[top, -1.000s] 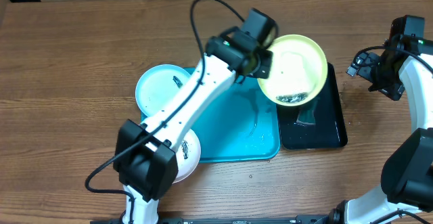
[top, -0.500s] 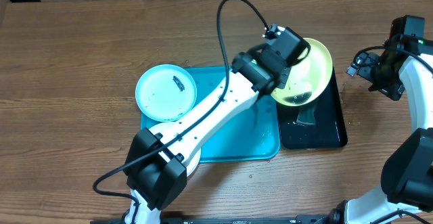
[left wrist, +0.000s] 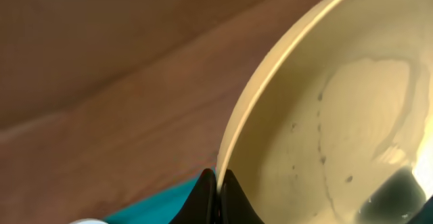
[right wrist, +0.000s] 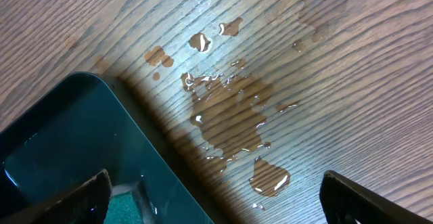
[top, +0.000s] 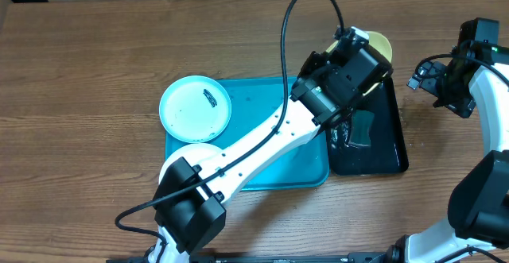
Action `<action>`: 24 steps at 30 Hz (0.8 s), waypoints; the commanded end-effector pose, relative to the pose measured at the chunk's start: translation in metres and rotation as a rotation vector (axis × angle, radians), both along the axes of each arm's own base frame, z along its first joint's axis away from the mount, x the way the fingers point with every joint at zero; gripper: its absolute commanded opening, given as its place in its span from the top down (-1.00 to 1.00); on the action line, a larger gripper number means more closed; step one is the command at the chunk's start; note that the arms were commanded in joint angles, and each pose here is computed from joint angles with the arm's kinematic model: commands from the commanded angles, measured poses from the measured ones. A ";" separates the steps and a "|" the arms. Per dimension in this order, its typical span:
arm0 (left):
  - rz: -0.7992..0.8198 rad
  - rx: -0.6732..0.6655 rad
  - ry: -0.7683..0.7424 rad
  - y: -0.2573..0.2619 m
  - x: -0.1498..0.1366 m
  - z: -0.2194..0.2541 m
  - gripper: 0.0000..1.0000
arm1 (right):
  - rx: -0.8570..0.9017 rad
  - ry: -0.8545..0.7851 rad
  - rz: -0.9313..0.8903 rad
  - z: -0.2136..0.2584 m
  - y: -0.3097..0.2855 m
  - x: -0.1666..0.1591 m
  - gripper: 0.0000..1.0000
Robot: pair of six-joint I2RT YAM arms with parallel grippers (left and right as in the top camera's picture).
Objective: Clean dirty plates on tray and stack at the side
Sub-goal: 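Tilt the yellow plate over the black tray to drain water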
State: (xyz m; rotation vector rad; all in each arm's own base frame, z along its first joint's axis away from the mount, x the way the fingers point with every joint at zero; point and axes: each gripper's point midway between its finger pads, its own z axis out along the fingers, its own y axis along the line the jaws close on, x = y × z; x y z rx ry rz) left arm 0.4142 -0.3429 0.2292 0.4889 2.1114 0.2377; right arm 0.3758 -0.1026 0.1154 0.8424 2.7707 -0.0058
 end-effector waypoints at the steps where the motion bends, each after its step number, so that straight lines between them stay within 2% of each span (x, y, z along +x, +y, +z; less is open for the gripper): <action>1: -0.006 0.127 -0.105 -0.001 0.003 0.021 0.92 | -0.009 -0.019 -0.002 0.006 -0.002 0.004 -1.00; 13: -0.034 0.309 -0.306 -0.021 -0.005 0.068 0.92 | -0.009 -0.019 -0.002 0.006 -0.002 0.004 -1.00; 24: -0.005 0.284 -0.348 -0.022 -0.004 0.079 0.92 | -0.009 -0.019 -0.002 0.006 -0.002 0.004 -1.00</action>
